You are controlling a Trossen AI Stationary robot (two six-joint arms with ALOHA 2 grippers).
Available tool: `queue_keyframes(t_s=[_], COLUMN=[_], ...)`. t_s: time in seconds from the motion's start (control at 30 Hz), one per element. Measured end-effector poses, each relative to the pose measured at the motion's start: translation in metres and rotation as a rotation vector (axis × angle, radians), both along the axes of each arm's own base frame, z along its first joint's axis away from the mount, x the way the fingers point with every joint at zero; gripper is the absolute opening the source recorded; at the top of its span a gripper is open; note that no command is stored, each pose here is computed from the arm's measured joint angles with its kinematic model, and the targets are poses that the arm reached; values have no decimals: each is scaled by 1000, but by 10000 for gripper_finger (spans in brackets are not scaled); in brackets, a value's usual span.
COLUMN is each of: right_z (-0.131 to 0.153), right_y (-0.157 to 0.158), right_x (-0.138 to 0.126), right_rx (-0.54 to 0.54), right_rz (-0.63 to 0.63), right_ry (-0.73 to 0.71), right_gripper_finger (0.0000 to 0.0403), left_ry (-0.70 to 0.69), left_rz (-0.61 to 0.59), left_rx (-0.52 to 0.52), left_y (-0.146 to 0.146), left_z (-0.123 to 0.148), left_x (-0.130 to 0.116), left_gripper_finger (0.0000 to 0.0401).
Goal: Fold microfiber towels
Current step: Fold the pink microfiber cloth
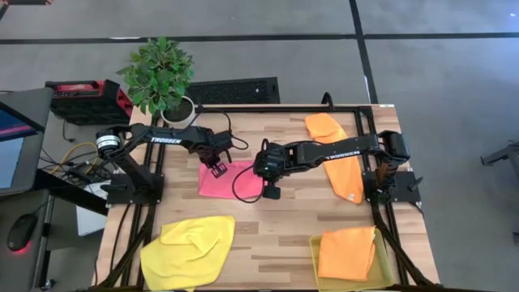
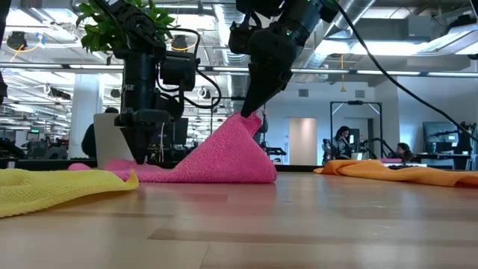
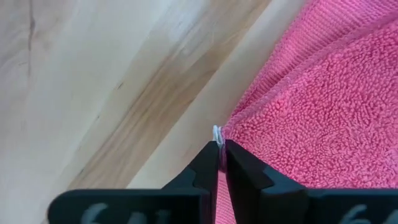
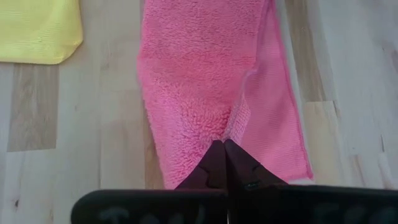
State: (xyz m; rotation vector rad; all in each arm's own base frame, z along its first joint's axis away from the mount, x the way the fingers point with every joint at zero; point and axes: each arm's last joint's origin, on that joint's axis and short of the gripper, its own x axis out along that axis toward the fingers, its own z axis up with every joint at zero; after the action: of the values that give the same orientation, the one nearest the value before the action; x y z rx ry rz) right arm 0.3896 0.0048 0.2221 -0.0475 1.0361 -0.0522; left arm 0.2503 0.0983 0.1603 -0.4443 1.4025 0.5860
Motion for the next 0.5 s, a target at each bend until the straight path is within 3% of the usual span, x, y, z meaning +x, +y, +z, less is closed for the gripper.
queue_keyframes(t_s=[0.3,0.5], right_z=[0,0], right_y=[-1,-1], right_x=[0,0], right_rx=[0,0], right_rz=[-2,-2], right_ry=[0,0], right_gripper_finger=[3,3], left_ry=[-6,-2], left_rz=[-24,-36], left_rx=[5,5], left_y=[0,0], left_z=[0,0], left_x=[1,1], left_gripper_finger=[77,75])
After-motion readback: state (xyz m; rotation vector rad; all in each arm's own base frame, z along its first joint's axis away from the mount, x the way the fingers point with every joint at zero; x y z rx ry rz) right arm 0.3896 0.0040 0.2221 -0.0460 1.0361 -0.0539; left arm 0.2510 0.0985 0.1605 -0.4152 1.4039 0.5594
